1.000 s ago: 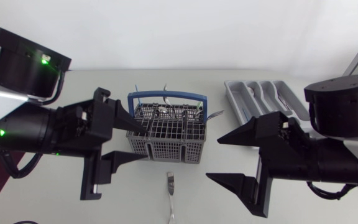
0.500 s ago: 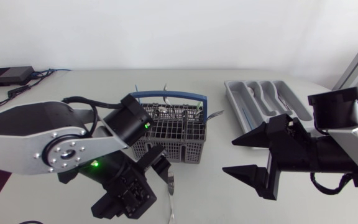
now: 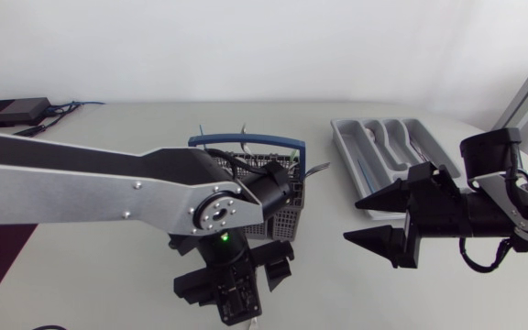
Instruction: Unload the cutlery basket into the drawer organizer.
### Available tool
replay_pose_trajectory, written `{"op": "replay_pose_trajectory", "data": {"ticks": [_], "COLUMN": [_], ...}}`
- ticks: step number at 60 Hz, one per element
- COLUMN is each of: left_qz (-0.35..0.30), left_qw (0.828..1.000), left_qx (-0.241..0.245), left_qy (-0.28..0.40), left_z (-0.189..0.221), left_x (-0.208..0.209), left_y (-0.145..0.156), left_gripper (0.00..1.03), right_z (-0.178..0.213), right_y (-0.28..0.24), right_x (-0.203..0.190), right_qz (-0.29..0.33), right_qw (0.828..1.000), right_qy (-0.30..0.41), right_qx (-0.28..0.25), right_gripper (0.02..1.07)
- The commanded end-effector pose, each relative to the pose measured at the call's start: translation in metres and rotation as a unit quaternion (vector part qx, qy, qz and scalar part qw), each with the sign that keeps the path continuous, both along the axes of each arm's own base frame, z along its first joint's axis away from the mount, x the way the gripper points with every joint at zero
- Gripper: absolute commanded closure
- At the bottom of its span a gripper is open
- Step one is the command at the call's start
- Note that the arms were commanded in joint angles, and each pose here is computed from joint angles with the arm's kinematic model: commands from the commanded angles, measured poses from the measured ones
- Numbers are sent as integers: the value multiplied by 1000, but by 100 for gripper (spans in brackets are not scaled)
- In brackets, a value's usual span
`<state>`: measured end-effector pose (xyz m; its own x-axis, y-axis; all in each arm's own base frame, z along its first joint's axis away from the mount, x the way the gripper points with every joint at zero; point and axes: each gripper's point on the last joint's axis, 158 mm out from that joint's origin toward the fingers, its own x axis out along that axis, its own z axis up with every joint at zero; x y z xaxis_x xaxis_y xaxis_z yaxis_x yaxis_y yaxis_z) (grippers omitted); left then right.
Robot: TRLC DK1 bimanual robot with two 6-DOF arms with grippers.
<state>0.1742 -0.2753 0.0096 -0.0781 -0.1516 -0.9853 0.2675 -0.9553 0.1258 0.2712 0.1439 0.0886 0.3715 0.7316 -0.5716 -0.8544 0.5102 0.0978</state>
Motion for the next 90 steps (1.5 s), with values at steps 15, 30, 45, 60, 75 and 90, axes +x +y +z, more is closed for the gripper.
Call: {"op": "replay_pose_trajectory", "data": {"ticks": [15, 30, 45, 60, 75, 90], "left_qz": [-79, -84, -84, -71, 22, 159], "left_qw": [995, 995, 993, 994, 995, 982], "left_qx": [56, 60, 76, 82, 98, 103], "left_qy": [-2, -9, 4, 8, 19, 24], "left_z": [-27, -45, -55, -63, -62, -66], "left_x": [-11, -11, -20, -25, -19, 2], "left_y": [2, -1, 8, 10, -12, -51], "left_gripper": [12, 29, 54, 75, 80, 82], "right_z": [-6, -7, -5, -5, -6, -8], "right_y": [-10, -10, -12, -16, -19, -27], "right_x": [8, 3, 1, -3, -7, -10], "right_qz": [3, 5, 4, 2, 0, -8], "right_qw": [1000, 1000, 1000, 1000, 1000, 1000], "right_qy": [-6, 0, -2, -1, 0, 2], "right_qx": [-3, -2, -4, -5, -6, -4], "right_gripper": [7, 7, 7, 7, 7, 7]}}
